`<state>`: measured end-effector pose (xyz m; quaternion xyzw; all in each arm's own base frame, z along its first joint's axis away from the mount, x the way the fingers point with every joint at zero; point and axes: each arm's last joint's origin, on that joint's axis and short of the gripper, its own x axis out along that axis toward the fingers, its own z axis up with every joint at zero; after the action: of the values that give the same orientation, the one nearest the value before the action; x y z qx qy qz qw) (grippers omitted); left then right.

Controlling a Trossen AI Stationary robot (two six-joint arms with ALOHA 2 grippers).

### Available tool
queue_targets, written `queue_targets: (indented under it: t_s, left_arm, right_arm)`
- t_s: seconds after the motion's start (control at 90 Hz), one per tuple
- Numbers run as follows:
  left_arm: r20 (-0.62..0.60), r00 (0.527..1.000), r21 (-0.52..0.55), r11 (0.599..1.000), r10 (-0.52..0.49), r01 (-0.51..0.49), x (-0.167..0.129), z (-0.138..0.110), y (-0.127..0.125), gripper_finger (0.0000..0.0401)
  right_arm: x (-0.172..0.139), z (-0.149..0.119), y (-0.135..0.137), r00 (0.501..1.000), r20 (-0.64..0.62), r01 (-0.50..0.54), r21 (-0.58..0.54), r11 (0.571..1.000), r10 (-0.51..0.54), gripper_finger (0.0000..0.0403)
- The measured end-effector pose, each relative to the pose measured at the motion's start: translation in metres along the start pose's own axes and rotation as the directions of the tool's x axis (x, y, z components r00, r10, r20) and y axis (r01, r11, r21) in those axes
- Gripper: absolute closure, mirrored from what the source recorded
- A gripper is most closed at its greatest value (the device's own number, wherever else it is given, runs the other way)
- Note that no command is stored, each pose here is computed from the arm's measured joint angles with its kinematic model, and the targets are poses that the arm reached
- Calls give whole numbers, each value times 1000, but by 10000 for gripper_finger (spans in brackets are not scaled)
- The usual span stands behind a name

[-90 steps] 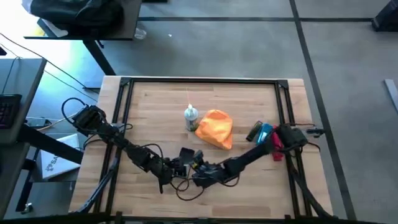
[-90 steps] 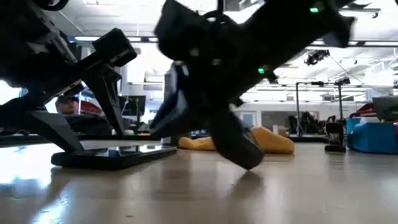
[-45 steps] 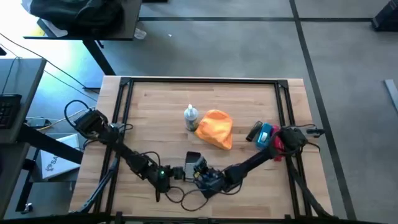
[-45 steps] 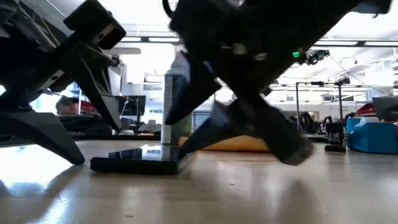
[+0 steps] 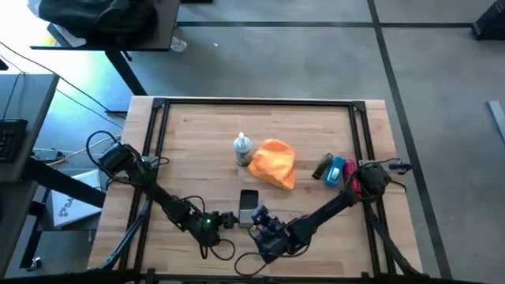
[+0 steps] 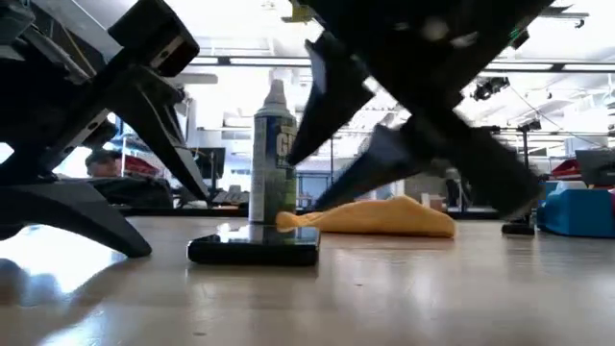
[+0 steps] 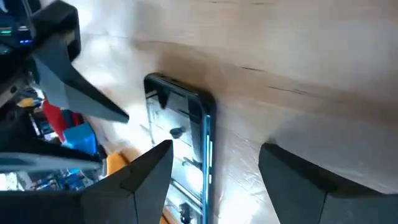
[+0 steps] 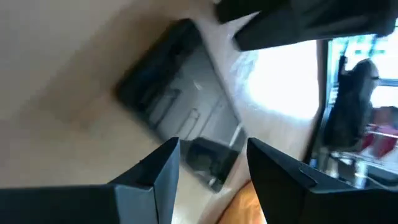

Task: Apply microfiber cloth
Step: Spray the black cellphone using the spray bottle

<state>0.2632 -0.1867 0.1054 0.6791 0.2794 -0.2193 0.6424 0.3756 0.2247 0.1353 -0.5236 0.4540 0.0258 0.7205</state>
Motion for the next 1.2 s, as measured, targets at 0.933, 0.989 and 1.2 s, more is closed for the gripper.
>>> queue_targets:
  t_s: [0.933, 0.989, 1.2]
  left_arm:
    - [37, 998, -71, 997, 43, -40, 26, -14, 9, 181]
    - [35, 995, -100, 991, 90, -86, 27, -13, 13, 181]
    - [15, 989, -122, 982, 147, -144, 26, -12, 18, 181]
  right_arm:
    - [37, -10, 1, 987, 156, -43, 125, 991, 23, 245]
    - [37, -9, 1, 986, 166, -45, 143, 989, 21, 245]
    - [36, -8, 1, 984, 176, -50, 159, 986, 21, 245]
